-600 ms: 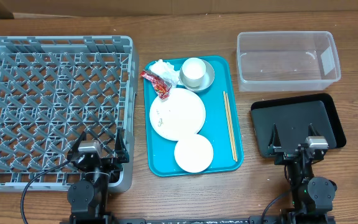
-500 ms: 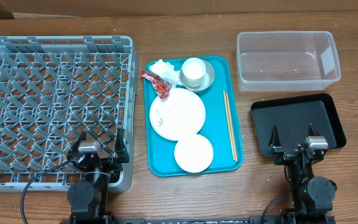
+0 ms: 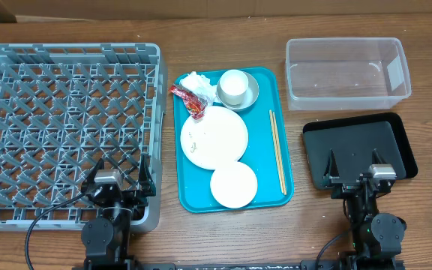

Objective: Sort waste into correct bins and load items into the dishwasher

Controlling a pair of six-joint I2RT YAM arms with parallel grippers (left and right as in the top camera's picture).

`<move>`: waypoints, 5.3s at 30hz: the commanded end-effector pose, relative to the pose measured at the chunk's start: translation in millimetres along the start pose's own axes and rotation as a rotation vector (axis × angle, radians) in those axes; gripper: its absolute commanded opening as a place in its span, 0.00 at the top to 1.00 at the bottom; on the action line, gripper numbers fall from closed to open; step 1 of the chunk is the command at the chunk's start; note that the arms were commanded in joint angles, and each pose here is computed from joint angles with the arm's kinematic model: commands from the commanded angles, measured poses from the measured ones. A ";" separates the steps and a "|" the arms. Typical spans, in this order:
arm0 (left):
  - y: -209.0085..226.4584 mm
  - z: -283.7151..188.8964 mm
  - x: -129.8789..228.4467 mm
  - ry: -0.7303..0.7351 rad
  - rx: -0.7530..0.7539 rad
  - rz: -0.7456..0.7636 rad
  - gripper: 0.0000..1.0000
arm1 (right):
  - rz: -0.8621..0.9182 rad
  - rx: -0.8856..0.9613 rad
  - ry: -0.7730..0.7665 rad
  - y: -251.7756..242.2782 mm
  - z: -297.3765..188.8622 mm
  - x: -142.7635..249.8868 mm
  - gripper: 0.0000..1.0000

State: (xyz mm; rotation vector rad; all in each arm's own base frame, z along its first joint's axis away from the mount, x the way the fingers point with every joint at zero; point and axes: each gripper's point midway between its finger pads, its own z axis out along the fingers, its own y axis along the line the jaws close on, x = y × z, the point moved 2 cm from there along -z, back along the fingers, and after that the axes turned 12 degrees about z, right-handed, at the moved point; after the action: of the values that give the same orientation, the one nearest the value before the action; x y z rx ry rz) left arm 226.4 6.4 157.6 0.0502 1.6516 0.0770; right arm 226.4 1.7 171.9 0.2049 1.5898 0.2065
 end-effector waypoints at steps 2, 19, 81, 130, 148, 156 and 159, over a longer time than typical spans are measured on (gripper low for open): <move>-0.6 0.1 1.5 0.003 0.000 0.019 0.00 | 0.008 -0.001 -0.005 -0.8 0.1 1.3 0.00; -0.6 0.1 1.5 0.003 0.000 0.019 0.00 | 0.009 -0.001 -0.005 -0.8 0.1 1.3 0.00; -12.0 48.1 -201.2 0.072 0.204 0.109 0.00 | 0.008 -0.001 -0.005 -0.8 0.1 1.3 0.00; 40.9 151.8 -133.0 0.762 -0.318 -0.224 0.00 | 0.008 -0.001 -0.005 -0.8 0.1 1.3 0.00; 93.6 133.1 -107.7 0.827 -0.498 -0.303 0.00 | 0.008 -0.001 -0.007 -0.7 0.1 0.9 0.00; 129.9 124.4 -102.5 0.801 -0.594 -0.465 0.00 | 0.047 -0.098 -0.071 15.6 -1.3 -15.5 0.00; 142.0 120.1 -99.5 0.803 -0.599 -0.514 0.00 | 0.039 -0.161 -0.180 27.0 -6.1 -40.6 0.00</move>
State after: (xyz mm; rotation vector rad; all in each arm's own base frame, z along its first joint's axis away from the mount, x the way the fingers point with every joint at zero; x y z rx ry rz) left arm 356.5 134.5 263.8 -0.8862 2.3268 0.2706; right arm 223.8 11.8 210.1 0.1543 1.4275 0.2959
